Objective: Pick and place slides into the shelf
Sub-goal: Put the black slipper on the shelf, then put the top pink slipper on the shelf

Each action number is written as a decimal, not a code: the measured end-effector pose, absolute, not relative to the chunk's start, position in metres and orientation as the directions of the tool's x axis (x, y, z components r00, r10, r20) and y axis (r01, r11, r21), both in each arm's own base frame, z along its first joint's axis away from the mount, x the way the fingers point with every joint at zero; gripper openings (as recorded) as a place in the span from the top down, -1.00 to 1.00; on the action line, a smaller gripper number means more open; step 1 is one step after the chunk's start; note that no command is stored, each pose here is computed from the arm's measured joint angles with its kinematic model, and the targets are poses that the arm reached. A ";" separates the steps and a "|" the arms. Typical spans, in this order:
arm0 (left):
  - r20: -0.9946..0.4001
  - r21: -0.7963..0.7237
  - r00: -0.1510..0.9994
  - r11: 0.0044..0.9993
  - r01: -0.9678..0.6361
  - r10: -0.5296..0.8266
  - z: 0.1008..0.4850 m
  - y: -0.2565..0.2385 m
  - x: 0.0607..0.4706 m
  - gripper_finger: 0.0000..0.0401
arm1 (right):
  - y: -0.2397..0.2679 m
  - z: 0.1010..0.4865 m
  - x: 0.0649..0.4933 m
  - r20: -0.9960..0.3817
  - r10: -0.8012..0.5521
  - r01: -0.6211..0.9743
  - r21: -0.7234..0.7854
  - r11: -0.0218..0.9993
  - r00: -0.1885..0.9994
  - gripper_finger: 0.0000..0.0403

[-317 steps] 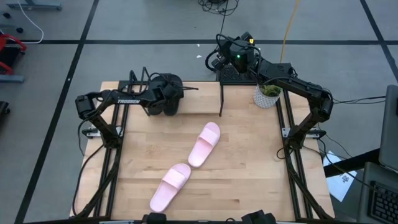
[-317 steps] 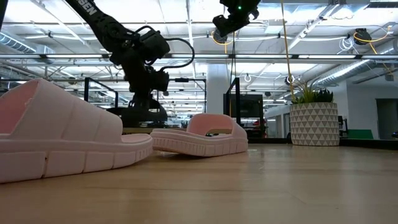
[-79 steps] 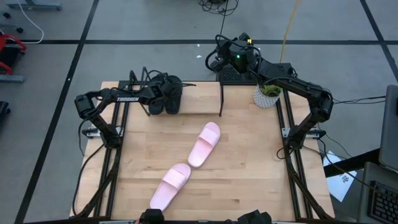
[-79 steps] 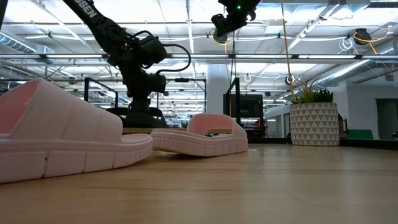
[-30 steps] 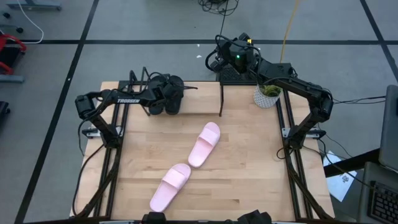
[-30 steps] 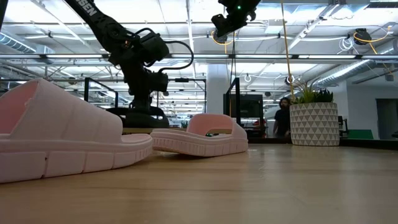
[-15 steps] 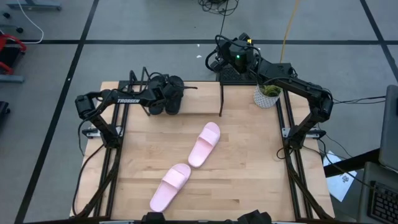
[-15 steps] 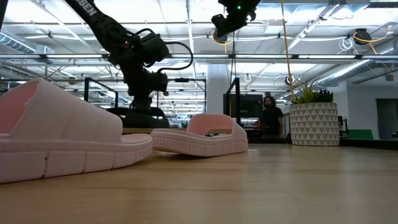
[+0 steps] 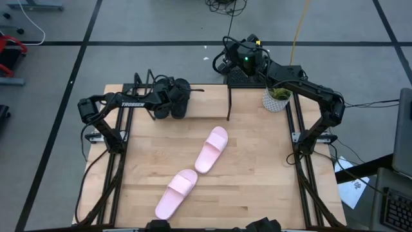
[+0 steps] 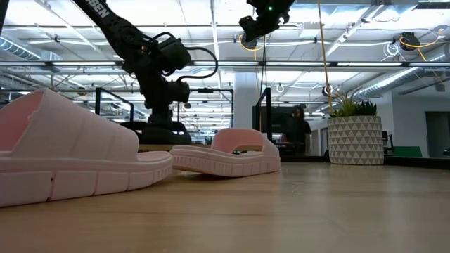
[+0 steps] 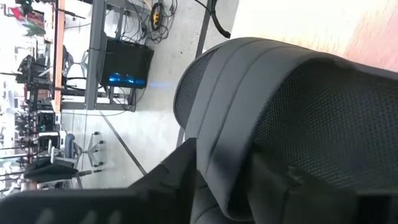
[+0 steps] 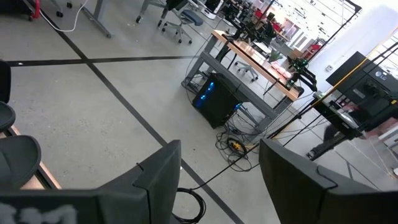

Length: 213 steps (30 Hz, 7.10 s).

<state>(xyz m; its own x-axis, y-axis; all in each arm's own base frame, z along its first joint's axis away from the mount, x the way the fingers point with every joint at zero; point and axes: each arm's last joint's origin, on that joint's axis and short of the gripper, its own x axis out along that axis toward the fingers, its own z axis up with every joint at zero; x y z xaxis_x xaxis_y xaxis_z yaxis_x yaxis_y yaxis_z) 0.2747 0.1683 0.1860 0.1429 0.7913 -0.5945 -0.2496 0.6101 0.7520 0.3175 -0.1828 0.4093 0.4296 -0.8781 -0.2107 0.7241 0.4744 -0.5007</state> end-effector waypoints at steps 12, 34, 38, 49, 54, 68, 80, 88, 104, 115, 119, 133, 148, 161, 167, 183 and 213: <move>-0.603 0.755 0.147 0.620 -0.214 0.784 0.185 0.163 0.276 -0.11 | -0.183 0.409 0.318 -0.211 -0.878 0.724 -0.501 0.475 0.430 -0.02; -0.508 0.844 0.131 0.522 -0.124 0.851 0.189 0.130 0.291 -0.14 | -0.183 0.409 0.318 -0.211 -0.878 0.725 -0.499 0.475 0.430 -0.02; -0.425 0.892 0.106 0.436 -0.117 0.899 0.202 0.119 0.290 -0.14 | -0.183 0.409 0.318 -0.212 -0.878 0.725 -0.499 0.475 0.430 -0.02; -0.098 0.871 0.335 0.243 -0.427 0.937 0.344 0.007 0.249 -0.13 | -0.183 0.409 0.317 -0.213 -0.878 0.728 -0.495 0.475 0.428 -0.02; 0.000 0.559 0.325 0.270 -0.784 0.946 0.439 -0.029 0.175 -0.13 | -0.175 0.402 0.321 -0.295 -0.802 0.724 -0.346 0.597 0.520 -0.02; 0.000 0.303 0.607 0.579 -0.757 0.795 0.474 -0.042 0.102 -0.14 | -0.035 0.379 0.349 -0.590 0.079 -0.075 0.031 0.997 0.804 -0.02; 0.000 0.335 0.631 0.595 -0.731 0.776 0.472 -0.045 0.101 -0.14 | 0.081 0.334 0.357 -0.772 -0.011 -0.062 -0.066 0.996 0.636 -0.02; 0.000 0.361 0.632 0.589 -0.723 0.775 0.470 -0.049 0.105 -0.13 | 0.074 0.271 0.385 -0.876 -0.171 0.060 -0.161 0.985 0.451 -0.02; 0.000 0.367 0.633 0.589 -0.720 0.774 0.469 -0.050 0.107 -0.14 | 0.059 0.219 0.404 -0.925 -0.242 0.198 -0.189 0.962 0.294 -0.02; 0.000 0.357 0.633 0.591 -0.723 0.774 0.468 -0.051 0.108 -0.14 | 0.049 0.182 0.388 -0.945 -0.264 0.265 -0.209 0.941 0.193 -0.02; 0.000 0.361 0.633 0.590 -0.722 0.774 0.468 -0.052 0.110 -0.14 | 0.047 0.170 0.382 -0.934 -0.312 0.311 -0.248 0.918 0.175 -0.02; 0.000 0.367 0.631 0.587 -0.722 0.776 0.467 -0.054 0.112 -0.14 | 0.040 0.168 0.384 -0.908 -0.374 0.380 -0.283 0.881 0.191 0.23; 0.000 0.392 0.631 0.581 -0.714 0.776 0.465 -0.058 0.117 -0.13 | 0.041 0.186 0.387 -0.906 -0.356 0.398 -0.246 0.884 0.231 0.95; 0.000 0.395 0.632 0.580 -0.712 0.775 0.464 -0.060 0.119 -0.14 | 0.016 0.321 0.360 -0.679 -0.522 0.480 -0.276 0.833 0.516 0.99; 0.000 0.402 0.633 0.580 -0.709 0.774 0.463 -0.062 0.122 -0.13 | -0.040 0.330 0.359 -0.615 -0.640 0.569 -0.349 0.744 0.460 0.99; 0.000 0.421 0.633 0.574 -0.702 0.774 0.462 -0.066 0.127 -0.14 | -0.151 0.242 0.392 -0.664 -0.716 0.491 -0.560 0.667 0.216 1.00; 0.000 0.426 0.633 0.572 -0.701 0.774 0.461 -0.067 0.128 -0.14 | -0.157 0.205 0.386 -0.657 -0.745 0.407 -0.651 0.640 0.120 0.98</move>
